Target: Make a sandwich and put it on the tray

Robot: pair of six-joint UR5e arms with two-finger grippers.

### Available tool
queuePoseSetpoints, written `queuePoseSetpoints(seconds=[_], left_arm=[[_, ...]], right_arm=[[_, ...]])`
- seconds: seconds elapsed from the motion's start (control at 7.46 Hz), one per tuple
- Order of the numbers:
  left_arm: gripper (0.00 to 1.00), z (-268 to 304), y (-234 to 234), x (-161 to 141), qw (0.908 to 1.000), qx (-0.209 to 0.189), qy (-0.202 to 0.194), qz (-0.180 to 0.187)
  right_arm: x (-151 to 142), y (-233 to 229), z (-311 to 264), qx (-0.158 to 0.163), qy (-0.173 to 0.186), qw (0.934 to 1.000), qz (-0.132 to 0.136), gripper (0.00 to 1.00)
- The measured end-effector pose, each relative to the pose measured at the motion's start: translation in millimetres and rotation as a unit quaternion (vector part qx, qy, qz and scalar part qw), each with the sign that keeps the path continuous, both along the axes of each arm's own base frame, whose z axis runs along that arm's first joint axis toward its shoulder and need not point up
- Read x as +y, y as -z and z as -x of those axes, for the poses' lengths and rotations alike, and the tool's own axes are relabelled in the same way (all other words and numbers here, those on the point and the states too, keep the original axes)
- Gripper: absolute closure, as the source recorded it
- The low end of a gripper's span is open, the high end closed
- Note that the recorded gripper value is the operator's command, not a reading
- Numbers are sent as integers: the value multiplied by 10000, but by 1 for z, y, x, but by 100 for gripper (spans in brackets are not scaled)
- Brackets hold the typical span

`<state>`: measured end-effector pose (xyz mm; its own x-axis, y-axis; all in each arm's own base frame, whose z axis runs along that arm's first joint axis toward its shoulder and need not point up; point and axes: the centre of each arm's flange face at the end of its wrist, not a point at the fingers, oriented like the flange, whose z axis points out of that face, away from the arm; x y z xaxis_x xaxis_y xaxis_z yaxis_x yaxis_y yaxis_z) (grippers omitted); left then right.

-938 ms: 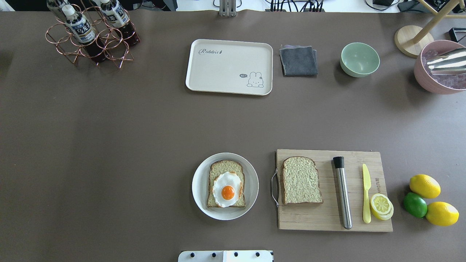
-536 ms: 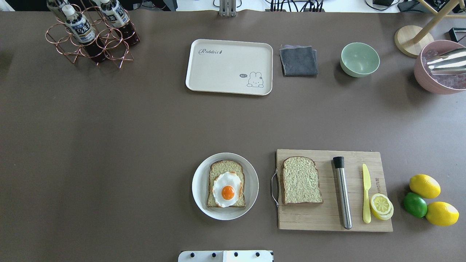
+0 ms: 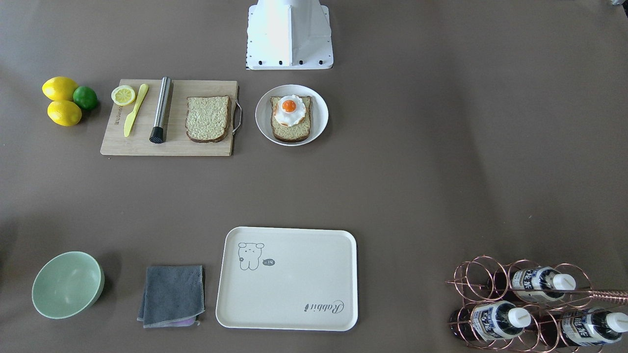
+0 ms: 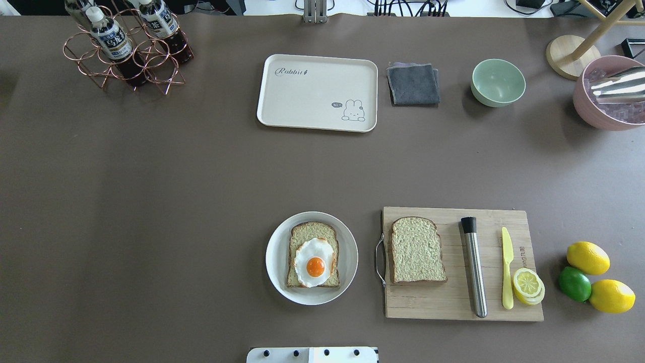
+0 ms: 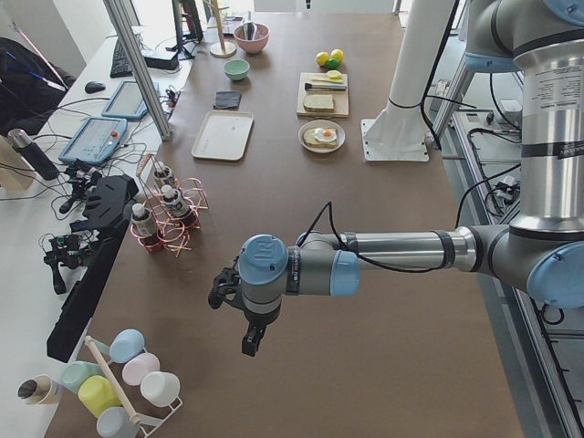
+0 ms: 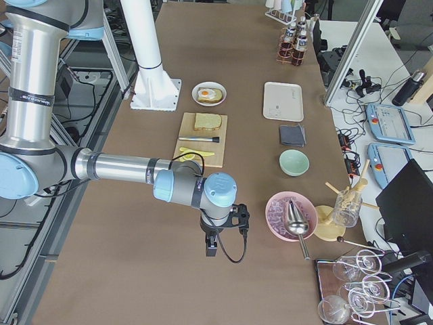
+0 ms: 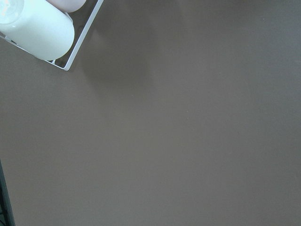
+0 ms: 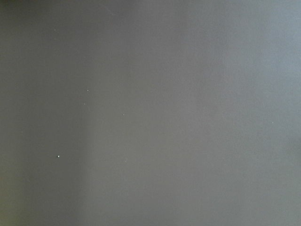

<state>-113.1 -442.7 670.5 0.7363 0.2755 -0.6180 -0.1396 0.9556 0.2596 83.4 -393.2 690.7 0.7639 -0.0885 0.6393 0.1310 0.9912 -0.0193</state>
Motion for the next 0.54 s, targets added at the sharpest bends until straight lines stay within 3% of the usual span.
queuePoseSetpoints(seconds=[0.27, 0.54], left_arm=[[1, 0, -1, 1, 10000, -10, 57, -56], [1, 1, 8, -3, 9998, -2, 108, -176]], right_arm=[[-7, 11, 0, -22, 2, 9999, -151, 0], [-14, 25, 0, -23, -7, 9987, -513, 0]])
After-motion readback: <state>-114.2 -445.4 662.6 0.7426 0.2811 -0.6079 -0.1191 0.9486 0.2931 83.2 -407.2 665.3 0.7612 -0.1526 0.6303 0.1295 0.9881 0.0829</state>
